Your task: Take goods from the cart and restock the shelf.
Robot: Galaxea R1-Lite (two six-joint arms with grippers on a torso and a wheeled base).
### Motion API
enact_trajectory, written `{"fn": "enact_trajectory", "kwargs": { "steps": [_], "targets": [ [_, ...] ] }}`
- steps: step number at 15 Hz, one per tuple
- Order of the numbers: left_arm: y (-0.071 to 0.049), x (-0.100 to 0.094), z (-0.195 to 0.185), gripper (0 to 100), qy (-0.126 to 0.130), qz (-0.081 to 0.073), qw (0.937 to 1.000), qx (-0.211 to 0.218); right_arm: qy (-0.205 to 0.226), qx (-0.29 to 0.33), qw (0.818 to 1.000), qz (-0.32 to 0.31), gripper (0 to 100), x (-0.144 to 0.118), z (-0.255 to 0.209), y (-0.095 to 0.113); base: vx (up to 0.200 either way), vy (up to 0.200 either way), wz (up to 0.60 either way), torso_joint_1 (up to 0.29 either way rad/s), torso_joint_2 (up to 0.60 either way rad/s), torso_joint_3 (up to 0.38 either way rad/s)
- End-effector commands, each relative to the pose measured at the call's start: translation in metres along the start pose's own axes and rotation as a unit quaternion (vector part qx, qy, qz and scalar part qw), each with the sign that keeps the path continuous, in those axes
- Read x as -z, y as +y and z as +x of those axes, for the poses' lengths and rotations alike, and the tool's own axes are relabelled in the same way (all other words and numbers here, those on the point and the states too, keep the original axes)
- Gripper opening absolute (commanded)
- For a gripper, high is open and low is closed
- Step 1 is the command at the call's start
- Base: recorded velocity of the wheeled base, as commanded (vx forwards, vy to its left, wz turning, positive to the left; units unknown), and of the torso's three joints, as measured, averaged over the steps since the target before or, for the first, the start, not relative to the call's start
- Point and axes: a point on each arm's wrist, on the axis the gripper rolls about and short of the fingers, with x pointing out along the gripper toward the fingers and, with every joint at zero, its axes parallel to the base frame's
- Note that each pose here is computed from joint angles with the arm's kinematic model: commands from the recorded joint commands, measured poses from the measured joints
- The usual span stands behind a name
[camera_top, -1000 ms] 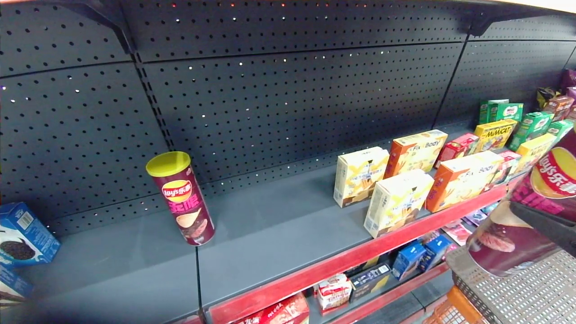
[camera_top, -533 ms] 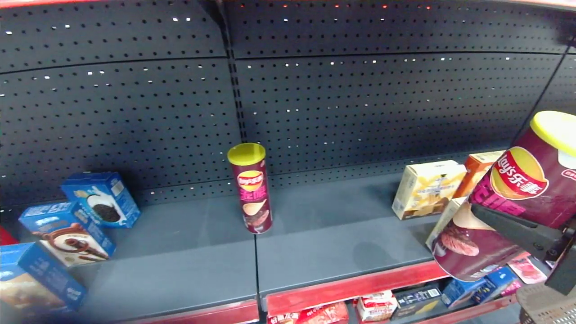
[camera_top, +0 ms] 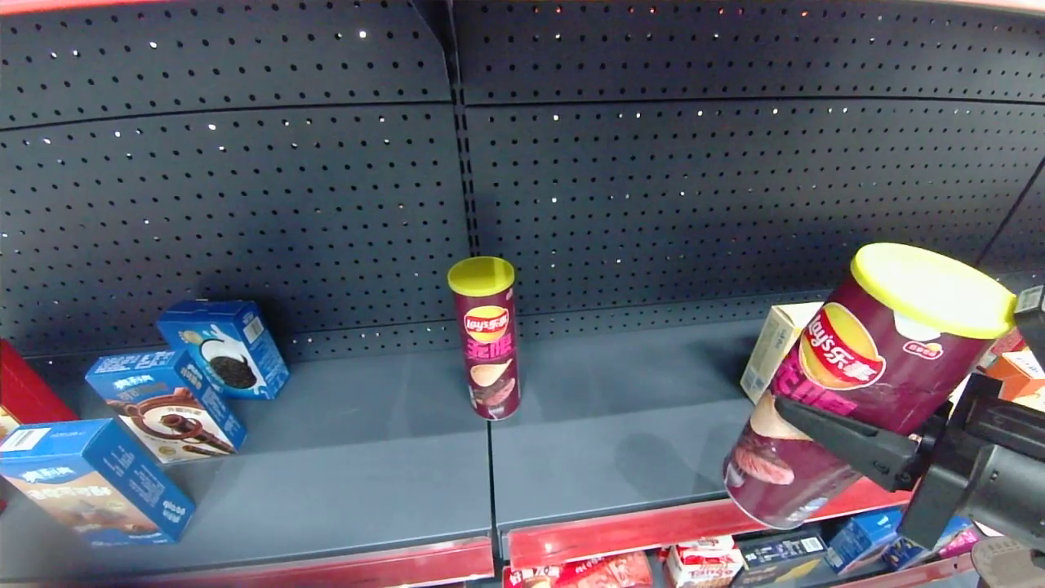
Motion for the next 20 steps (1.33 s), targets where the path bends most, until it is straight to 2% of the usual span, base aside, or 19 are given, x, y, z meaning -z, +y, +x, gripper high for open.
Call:
{"fn": "enact_trajectory", "kwargs": {
  "steps": [1, 3, 6, 10, 11, 12, 13, 16, 18, 20],
  "targets": [
    [0.000, 0.000, 0.000, 100, 0.001, 0.000, 1.0000, -0.001, -0.006, -0.001, 1.000, 0.003, 0, 0.000, 0.006, -0.001, 0.000, 0.000, 0.00, 0.000, 0.00, 0.000],
    [0.000, 0.000, 0.000, 100, 0.001, 0.000, 1.0000, -0.001, -0.024, -0.009, 1.000, 0.001, 0, 0.001, 0.007, -0.005, 0.000, 0.000, 0.00, 0.000, 0.00, 0.000],
    [0.000, 0.000, 0.000, 100, 0.001, 0.000, 1.0000, 0.000, -0.027, -0.024, 0.999, 0.001, 0, 0.000, 0.008, -0.004, 0.000, 0.000, 0.00, 0.000, 0.00, 0.000],
    [0.000, 0.000, 0.000, 100, 0.001, 0.000, 1.0000, 0.000, -0.005, -0.028, 1.000, -0.002, 0, 0.007, 0.018, -0.001, 0.000, 0.000, 0.00, 0.000, 0.00, 0.000],
    [0.000, 0.000, 0.000, 100, 0.001, 0.005, 1.0000, 0.003, -0.004, -0.027, 1.000, -0.002, 0, 0.007, 0.020, -0.002, 0.000, 0.000, 0.00, 0.000, 0.00, 0.000],
    [-0.001, 0.000, 0.000, 100, 0.001, 0.024, 0.9996, 0.016, -0.001, -0.027, 1.000, -0.002, 0, 0.007, 0.022, -0.002, 0.000, 0.000, 0.00, 0.000, 0.00, 0.000],
    [-0.001, 0.001, 0.000, 100, 0.002, 0.030, 0.9991, 0.029, 0.004, -0.027, 1.000, -0.002, 0, 0.009, 0.022, -0.002, 0.000, 0.000, 0.00, 0.000, 0.00, 0.000],
    [-0.001, 0.000, 0.000, 100, 0.003, 0.023, 0.9993, 0.029, 0.022, -0.010, 1.000, 0.001, 0, 0.018, 0.021, -0.004, 0.000, 0.000, 0.00, 0.000, 0.00, 0.000],
    [-0.001, 0.000, 0.000, 100, 0.002, 0.006, 0.9997, 0.021, 0.029, -0.006, 0.999, -0.011, 0, 0.025, 0.015, -0.005, 0.000, 0.000, 0.00, 0.000, 0.00, 0.000],
    [-0.002, -0.003, -0.001, 100, -0.005, 0.021, 0.9991, 0.035, 0.026, -0.006, 0.999, -0.024, 0, 0.024, 0.014, -0.005, 0.000, 0.000, 0.00, 0.000, 0.00, 0.000]
  ]
}}
